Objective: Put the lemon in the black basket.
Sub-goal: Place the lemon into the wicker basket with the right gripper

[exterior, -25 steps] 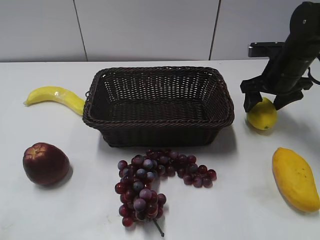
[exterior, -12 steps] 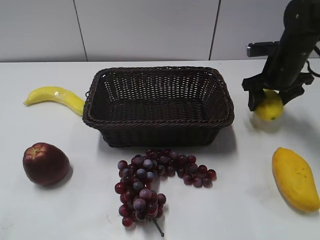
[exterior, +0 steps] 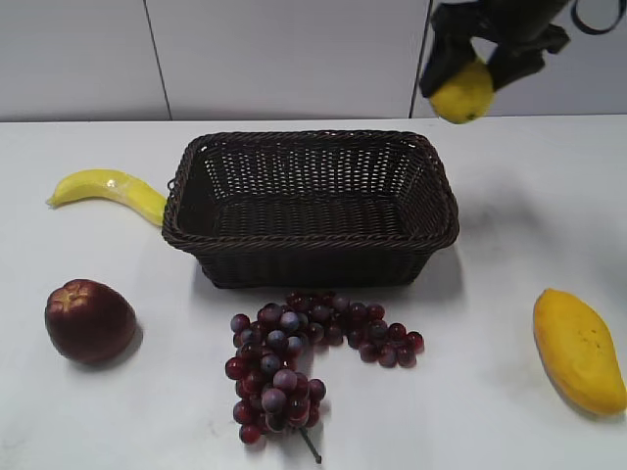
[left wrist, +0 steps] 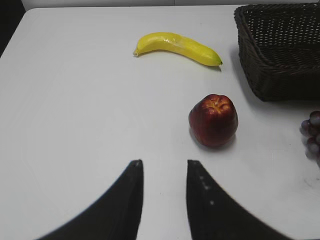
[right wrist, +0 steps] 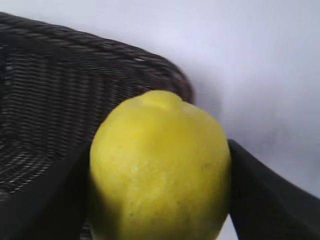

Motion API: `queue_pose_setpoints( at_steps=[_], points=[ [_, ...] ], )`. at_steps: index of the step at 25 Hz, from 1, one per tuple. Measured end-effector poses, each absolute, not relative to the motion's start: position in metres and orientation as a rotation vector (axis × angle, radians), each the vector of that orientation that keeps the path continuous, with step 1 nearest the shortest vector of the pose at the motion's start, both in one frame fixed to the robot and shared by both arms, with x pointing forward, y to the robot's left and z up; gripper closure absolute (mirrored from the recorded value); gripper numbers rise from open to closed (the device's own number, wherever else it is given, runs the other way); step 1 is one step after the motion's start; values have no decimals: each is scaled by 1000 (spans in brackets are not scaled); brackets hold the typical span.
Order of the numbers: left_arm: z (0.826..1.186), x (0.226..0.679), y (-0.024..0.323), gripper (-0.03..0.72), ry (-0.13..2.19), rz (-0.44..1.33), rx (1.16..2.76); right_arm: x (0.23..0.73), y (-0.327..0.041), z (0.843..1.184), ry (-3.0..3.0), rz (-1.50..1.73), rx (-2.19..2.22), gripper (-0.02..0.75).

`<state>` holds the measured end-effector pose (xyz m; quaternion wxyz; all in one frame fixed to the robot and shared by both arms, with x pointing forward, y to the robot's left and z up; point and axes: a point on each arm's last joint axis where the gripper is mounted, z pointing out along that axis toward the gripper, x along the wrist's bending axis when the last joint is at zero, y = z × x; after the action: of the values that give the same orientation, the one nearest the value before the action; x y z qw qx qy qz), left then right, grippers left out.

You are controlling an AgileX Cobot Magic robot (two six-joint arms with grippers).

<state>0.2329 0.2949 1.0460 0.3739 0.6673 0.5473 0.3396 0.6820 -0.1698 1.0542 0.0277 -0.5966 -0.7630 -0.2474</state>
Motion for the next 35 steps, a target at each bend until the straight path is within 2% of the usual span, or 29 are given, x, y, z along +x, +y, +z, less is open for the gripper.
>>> queue_pose_setpoints(
  at_steps=[4, 9, 15, 18, 21, 26, 29, 35],
  points=[
    [1046, 233, 295, 453, 1402, 870, 1709, 667, -118, 1055, -2483, -791, -1647, 141],
    [1046, 233, 295, 453, 1402, 870, 1709, 660, -68, 1023, -2680, -719, -1522, 141],
    [1046, 233, 295, 453, 1402, 870, 1709, 669, -57, 964, -2741, -543, -1497, 125],
    [1046, 233, 295, 453, 1402, 870, 1709, 672, -56, 949, -2743, -496, -1495, 119],
    [1046, 233, 295, 453, 1402, 870, 1709, 673, -56, 955, -2748, -508, -1492, 118],
    [1046, 233, 295, 453, 1402, 870, 1709, 670, -57, 997, -2778, -636, -1493, 118],
    [1046, 233, 295, 453, 1402, 870, 1709, 666, -61, 1017, -2785, -673, -1494, 81],
    [1046, 233, 295, 453, 1402, 870, 1709, 662, -63, 1008, -2775, -605, -1490, 63]
  ],
)
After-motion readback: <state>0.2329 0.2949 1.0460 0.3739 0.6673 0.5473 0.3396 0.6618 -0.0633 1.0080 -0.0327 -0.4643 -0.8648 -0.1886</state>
